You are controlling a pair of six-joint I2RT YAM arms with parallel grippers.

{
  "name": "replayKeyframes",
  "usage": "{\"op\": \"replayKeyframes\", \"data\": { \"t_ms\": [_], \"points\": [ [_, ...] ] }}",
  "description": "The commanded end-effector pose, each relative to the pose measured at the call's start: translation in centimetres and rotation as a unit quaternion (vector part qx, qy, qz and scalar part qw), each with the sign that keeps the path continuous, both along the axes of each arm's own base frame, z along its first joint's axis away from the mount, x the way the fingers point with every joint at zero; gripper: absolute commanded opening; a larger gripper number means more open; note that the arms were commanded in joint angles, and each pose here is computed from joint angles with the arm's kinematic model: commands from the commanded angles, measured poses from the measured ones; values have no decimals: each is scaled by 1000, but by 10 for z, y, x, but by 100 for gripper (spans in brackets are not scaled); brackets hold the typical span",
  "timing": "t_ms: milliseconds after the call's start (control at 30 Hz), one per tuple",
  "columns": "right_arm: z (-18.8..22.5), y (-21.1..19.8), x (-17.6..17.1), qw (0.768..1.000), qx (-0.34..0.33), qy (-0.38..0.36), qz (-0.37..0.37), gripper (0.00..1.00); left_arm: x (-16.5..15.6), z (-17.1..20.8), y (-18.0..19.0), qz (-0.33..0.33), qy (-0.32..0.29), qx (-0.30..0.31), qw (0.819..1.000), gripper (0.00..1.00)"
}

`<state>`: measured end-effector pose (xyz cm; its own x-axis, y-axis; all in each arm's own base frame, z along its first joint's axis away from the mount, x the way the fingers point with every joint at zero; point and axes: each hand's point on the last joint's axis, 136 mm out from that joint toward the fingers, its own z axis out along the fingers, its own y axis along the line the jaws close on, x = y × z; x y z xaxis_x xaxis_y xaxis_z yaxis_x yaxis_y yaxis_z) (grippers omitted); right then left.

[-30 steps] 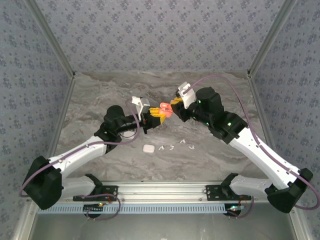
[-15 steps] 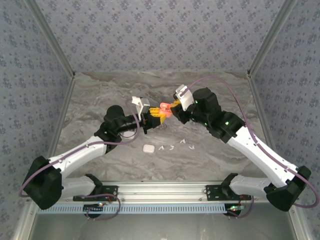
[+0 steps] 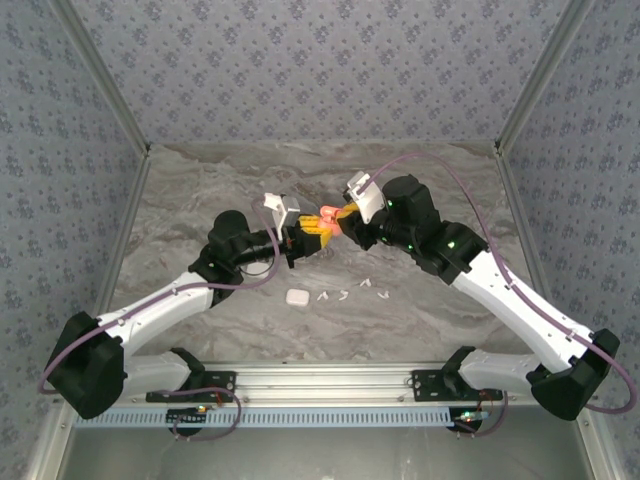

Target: Insert wireless bluetooth earbuds into charging case

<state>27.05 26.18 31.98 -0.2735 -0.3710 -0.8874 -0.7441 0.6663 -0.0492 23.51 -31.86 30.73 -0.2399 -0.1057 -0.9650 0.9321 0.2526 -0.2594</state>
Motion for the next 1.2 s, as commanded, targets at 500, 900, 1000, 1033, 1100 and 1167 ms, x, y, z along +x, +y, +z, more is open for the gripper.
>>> {"op": "replayKeyframes", "data": {
  "t_ms": [500, 900, 1000, 1033, 1100, 1167],
  "points": [
    [39, 5, -13, 995, 68, 55, 45, 43, -4, 31, -2, -8, -38, -41, 998, 0],
    [62, -18, -2, 978, 176, 102, 52, 81, -6, 40, 1, -5, -51, -56, 997, 0],
    [50, -11, -5, 966, 195, 148, 81, 98, -6, 41, 1, -5, -52, -57, 997, 0],
    [45, -7, -5, 963, 197, 162, 91, 100, -6, 41, 1, -5, -52, -57, 997, 0],
    [38, 1, -8, 954, 203, 189, 110, 100, -6, 39, 0, -5, -51, -55, 997, 0],
    [34, 7, -9, 949, 205, 205, 126, 100, -4, 39, 0, -5, -50, -54, 997, 0]
  ]
}}
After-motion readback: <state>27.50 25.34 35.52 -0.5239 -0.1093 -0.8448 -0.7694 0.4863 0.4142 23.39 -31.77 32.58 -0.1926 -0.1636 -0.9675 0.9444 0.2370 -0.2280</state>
